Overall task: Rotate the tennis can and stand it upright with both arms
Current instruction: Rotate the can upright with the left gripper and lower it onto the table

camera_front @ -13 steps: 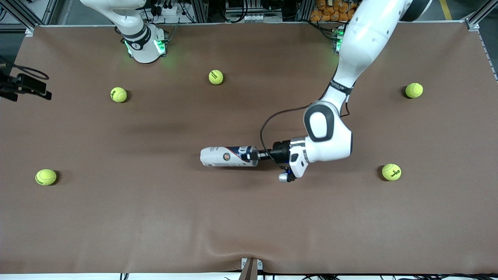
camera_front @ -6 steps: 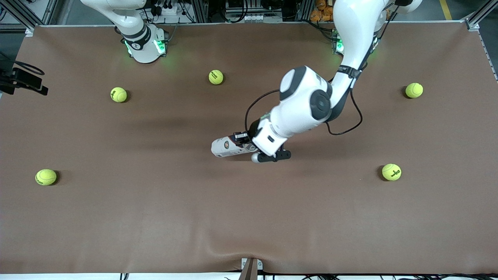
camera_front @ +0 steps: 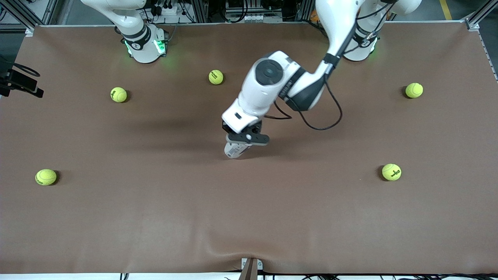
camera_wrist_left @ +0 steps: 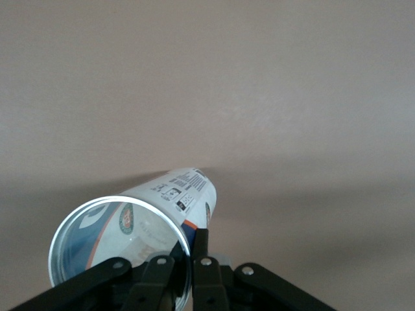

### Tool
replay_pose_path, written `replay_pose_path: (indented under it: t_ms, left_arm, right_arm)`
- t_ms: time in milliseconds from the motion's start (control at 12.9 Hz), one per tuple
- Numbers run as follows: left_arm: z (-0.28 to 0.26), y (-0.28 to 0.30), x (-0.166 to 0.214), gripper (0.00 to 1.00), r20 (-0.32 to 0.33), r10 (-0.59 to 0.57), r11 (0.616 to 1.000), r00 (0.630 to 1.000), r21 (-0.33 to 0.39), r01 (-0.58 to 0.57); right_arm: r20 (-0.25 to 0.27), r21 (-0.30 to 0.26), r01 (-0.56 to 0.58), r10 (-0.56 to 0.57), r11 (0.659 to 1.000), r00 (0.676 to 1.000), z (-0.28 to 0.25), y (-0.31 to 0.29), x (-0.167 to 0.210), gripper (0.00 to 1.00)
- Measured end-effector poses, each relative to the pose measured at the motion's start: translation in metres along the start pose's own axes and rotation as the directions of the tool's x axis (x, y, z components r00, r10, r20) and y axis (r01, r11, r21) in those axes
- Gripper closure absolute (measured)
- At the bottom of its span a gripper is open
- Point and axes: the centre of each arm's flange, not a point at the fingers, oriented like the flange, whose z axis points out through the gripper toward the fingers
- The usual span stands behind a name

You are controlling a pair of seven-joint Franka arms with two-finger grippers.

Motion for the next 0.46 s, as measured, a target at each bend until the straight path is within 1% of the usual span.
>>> replay_pose_path:
  t_ms: [155,232,387,464]
  left_arm:
    - [0.014,0.006,-0.013,0.96,-0.014,0.08,0.994,0.997,0.081,-0.079]
    - [0.02,0.01,-0.017,0.96,-0.022,0.11,0.989,0.994,0.104,-0.107]
    - [0.022,0.019,-0.026,0.96,-0.035,0.156,0.98,0.987,0.131,-0.15]
    - [0.023,0.022,-0.03,0.92,-0.035,0.167,0.978,0.985,0.136,-0.161]
  right_arm:
    - [-0.008,-0.001,0.001,-0.001,1.0,1.0,-0.001,0.0,0.001,0.0]
    - [-0.011,-0.001,0.001,-0.001,1.0,1.0,-0.003,-0.001,0.001,0.0]
    - [-0.023,-0.004,0.002,-0.002,1.0,1.0,-0.005,-0.001,0.001,0.0]
    - [-0.031,-0.007,0.002,-0.002,1.0,1.0,-0.006,-0.001,0.002,0.0]
